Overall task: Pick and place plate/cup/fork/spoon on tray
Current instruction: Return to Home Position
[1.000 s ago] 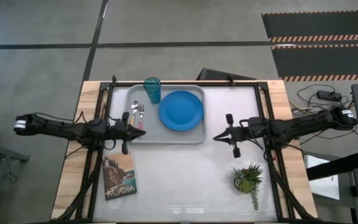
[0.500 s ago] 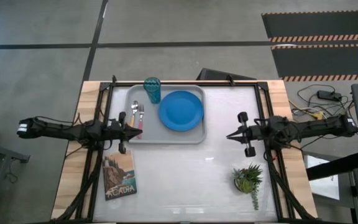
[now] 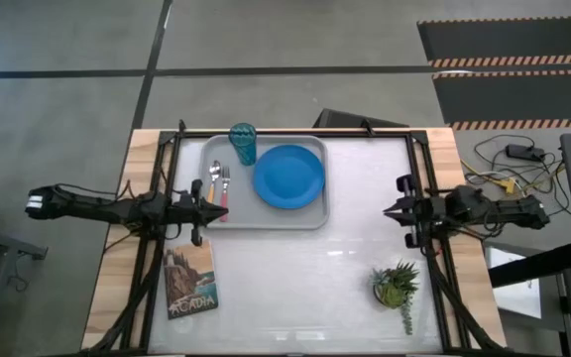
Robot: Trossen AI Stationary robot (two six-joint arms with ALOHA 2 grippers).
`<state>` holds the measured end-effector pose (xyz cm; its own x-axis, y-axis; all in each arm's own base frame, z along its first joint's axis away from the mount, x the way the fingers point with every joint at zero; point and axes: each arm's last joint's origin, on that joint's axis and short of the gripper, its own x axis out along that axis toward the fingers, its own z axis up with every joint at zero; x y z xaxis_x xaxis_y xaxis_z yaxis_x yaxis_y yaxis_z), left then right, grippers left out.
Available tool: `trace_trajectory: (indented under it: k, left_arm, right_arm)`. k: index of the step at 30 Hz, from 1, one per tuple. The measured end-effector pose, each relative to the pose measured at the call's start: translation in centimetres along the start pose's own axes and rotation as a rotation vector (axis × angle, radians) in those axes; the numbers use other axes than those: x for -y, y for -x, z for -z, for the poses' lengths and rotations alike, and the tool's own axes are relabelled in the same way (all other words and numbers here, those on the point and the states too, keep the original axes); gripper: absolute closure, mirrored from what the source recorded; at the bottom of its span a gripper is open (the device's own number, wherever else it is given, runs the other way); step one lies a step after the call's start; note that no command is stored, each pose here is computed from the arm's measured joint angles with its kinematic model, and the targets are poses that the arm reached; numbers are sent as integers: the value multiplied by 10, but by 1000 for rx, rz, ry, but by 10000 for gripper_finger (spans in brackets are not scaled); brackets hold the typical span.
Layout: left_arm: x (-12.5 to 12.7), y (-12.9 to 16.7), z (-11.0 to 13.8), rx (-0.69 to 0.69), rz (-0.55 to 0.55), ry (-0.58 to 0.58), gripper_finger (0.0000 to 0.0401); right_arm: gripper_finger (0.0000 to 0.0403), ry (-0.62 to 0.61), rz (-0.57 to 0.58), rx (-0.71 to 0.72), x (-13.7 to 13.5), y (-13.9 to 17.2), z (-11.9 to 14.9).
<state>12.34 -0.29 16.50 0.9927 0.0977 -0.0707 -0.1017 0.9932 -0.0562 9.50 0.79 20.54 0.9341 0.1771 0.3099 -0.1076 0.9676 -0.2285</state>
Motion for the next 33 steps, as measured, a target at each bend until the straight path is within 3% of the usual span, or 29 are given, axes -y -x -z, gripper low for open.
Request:
trace_trajectory:
  k: [4, 9, 33]
  left_arm:
    - [0, -1, 2, -22, -1, -4, 401]
    - [0, -3, 5, -52, -4, -9, 401]
    - [0, -12, 22, -205, -14, -33, 401]
  right_arm:
    - [394, 31, -7, 4, -2, 5, 7]
    - [394, 58, -103, 3, -5, 6, 8]
    - [394, 26, -108, -45, -6, 3, 13]
